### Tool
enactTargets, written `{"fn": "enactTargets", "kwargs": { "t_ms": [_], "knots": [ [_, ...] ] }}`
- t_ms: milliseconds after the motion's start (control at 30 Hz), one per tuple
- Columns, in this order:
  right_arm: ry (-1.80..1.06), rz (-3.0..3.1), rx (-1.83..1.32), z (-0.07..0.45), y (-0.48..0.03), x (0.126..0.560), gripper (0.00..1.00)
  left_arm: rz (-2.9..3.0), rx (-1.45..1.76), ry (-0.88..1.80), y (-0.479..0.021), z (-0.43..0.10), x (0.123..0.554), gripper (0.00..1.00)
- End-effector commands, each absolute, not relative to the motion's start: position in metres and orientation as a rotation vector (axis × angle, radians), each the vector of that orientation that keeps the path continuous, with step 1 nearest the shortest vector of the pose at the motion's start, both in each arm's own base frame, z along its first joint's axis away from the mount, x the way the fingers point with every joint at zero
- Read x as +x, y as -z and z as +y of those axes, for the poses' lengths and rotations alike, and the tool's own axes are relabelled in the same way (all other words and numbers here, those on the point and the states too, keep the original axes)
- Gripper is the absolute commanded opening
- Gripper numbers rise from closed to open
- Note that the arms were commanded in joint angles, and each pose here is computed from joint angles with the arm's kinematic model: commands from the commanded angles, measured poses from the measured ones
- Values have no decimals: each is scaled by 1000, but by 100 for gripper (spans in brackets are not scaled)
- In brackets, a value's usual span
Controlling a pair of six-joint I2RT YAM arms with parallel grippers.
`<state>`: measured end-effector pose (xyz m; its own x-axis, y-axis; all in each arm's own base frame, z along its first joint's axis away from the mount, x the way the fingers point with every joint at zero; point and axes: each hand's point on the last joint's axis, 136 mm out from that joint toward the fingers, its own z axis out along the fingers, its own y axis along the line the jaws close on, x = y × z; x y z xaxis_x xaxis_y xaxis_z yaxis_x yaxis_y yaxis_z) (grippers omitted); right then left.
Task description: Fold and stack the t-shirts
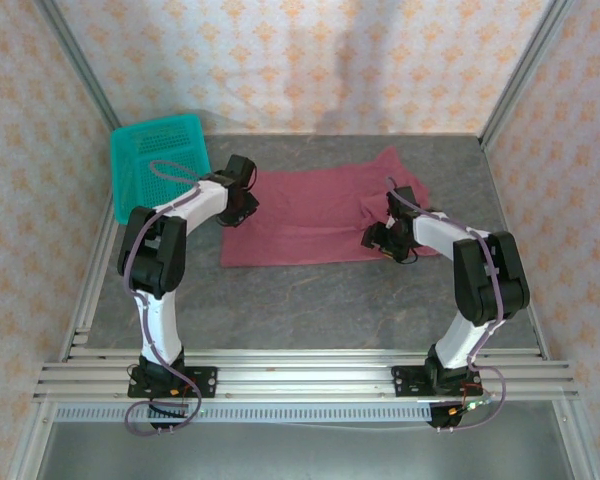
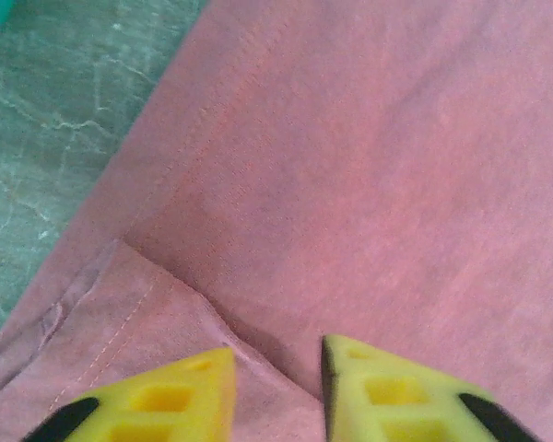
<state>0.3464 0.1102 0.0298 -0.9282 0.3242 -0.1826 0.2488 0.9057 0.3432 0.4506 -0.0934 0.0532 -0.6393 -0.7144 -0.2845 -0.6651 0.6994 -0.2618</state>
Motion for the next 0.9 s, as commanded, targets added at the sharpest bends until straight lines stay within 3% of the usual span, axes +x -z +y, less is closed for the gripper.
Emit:
{"fn": "enactTargets", "kwargs": {
  "t_ms": [0,300,467,633,733,867],
  "knots": [
    [-409,2879,464,99,-26,334,64,2497,-1089,110,-81,-77,450,42],
    [-552,2655,544,91,-129,354,72,2399,-880,273,-195,-108,429,62],
    [-472,2502,691,35,-185,358,78,2389,-756,316,-219,-108,399,72],
    [-413,2530,792,-6,-179,361,76,2453,-667,304,-205,-107,380,72],
    [-441,2535,808,-8,-165,371,69,2477,-653,342,-189,-115,382,67],
    [-521,2581,845,0,-131,387,39,2536,-660,325,-161,-121,393,31]
  ]
}}
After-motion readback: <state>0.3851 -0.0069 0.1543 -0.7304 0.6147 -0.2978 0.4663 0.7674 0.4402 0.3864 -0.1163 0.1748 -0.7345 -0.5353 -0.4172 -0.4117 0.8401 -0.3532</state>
